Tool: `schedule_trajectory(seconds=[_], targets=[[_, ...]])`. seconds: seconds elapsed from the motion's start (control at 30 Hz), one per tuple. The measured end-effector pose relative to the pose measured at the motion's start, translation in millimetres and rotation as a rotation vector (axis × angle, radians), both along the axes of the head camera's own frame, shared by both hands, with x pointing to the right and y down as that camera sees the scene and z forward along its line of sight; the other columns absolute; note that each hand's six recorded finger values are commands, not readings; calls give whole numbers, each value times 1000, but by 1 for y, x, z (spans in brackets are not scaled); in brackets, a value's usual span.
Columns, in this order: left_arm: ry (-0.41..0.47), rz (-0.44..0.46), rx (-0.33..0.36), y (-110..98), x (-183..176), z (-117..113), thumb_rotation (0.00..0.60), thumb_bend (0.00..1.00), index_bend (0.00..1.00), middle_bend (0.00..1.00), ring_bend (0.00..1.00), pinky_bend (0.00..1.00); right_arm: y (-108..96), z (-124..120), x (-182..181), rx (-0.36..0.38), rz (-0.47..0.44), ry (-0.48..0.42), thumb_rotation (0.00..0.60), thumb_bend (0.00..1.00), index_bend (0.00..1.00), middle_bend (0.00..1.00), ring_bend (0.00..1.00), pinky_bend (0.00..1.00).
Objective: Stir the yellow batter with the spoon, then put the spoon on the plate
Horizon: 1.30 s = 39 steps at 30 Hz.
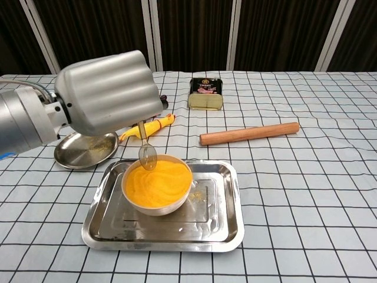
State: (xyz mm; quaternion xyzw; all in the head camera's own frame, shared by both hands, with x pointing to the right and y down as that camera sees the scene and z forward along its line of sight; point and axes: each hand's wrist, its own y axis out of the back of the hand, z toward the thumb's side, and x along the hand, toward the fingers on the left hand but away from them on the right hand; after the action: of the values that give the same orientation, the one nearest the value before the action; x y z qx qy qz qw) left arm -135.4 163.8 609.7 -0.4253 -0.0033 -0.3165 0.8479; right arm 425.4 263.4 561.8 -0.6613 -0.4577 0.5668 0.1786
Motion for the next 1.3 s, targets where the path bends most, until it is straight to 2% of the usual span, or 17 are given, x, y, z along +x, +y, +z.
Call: schedule_trajectory(seconds=[0.17,0.33,0.53,0.73,0.87,0.93,1.03,1.17,1.3], targets=[[-18,111,48,10,12,-4,600,625,822,1000,998,972,1,0,1,-1,2,3,600,317,0,0,0,0],[-20,130,61,8,16,-5,600,625,822,1000,998,973,0,-1,1,1,2,3,600,317,0,0,0,0],[-44,194,75,16,20,-1,600,624,822,1000,998,973,0,-1,2,2,2,2,600,317,0,0,0,0],[-39,146,32,16,18,4,600,622,822,1000,998,972,0,-2,2,5,3,1,600,317,0,0,0,0],[-22,132,28,16,17,1,600,621,822,1000,998,972,-1,-1,2,4,3,2,600,317,0,0,0,0],[-5,95,10,13,16,1,600,621,822,1000,998,972,-1,-1,2,5,3,1,600,317,0,0,0,0],[37,-21,-58,6,8,4,600,619,822,1000,997,972,-1,-2,1,11,4,0,600,317,0,0,0,0],[109,-260,-170,-11,-14,11,600,613,822,1000,997,973,0,-2,3,10,10,1,600,317,0,0,0,0],[186,-454,-208,-31,-38,11,600,611,820,1000,997,972,0,-2,3,10,9,0,600,317,0,0,0,0]])
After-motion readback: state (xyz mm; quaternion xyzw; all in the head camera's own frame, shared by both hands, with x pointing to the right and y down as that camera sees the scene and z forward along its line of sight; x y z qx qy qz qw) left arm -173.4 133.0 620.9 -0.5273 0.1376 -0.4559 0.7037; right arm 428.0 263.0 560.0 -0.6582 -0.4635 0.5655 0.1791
